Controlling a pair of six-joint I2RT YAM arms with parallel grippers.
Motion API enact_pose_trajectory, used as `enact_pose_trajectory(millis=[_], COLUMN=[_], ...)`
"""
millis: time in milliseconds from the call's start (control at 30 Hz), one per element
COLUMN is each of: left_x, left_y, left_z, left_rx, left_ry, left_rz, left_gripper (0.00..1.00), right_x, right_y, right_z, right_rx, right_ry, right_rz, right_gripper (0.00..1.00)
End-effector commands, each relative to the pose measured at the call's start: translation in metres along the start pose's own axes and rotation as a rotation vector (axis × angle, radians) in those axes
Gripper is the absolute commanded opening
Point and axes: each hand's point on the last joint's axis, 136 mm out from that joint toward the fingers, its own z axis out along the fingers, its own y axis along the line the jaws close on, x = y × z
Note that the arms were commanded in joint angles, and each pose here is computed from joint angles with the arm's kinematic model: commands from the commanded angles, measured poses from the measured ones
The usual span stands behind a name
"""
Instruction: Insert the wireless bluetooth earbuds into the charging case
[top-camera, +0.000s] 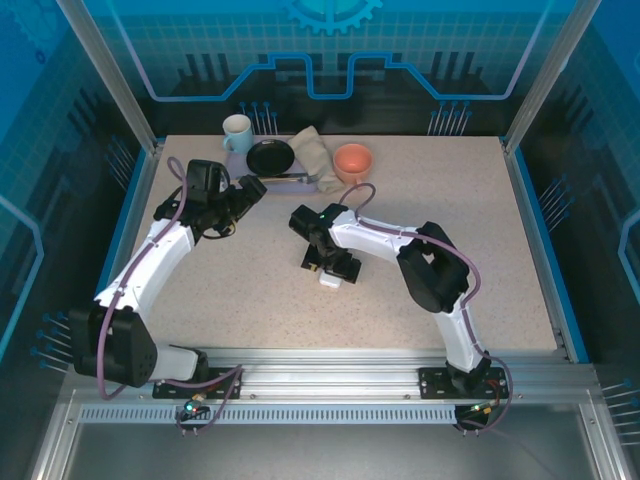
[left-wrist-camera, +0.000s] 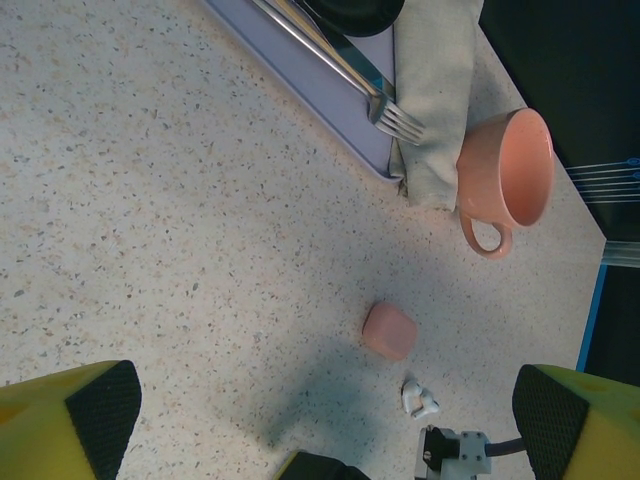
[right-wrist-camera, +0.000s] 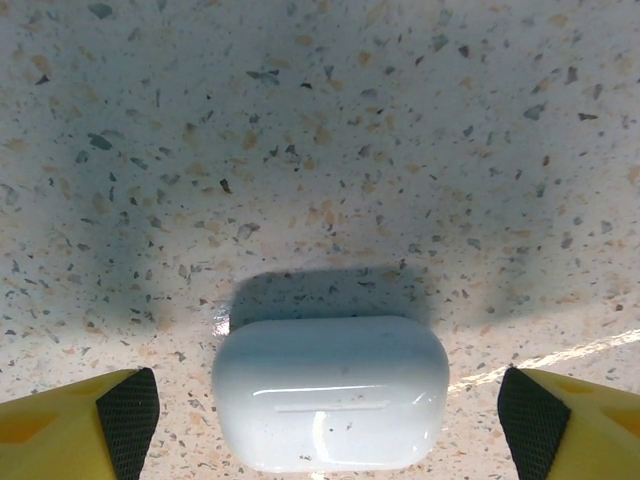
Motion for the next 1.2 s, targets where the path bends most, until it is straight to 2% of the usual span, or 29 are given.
enact_pose_trajectory(millis=[0,733,1167], left_x=[0.001,0.001,0.007], left_y=[0.003,0.0,0.006], left_z=[0.004,0.005,0.011], left_rx=[0.011,0.021,0.015], left_ry=[0.016,0.022,0.044], left_rz=[-0.022,-0.025,-0.038], left_gripper=[0.99,0.99,0.99], right_x=[0.006,0.011,0.015], right_y=[0.001,-0.013,-0.007], right_z=[0.005,0.038,0.033], right_rx=[0.007,0.054,0.007], right_ry=[0.022,0.049,0.054], right_rz=[-0.019,-0.106,-0.014], right_gripper=[0.9,0.79,0.62])
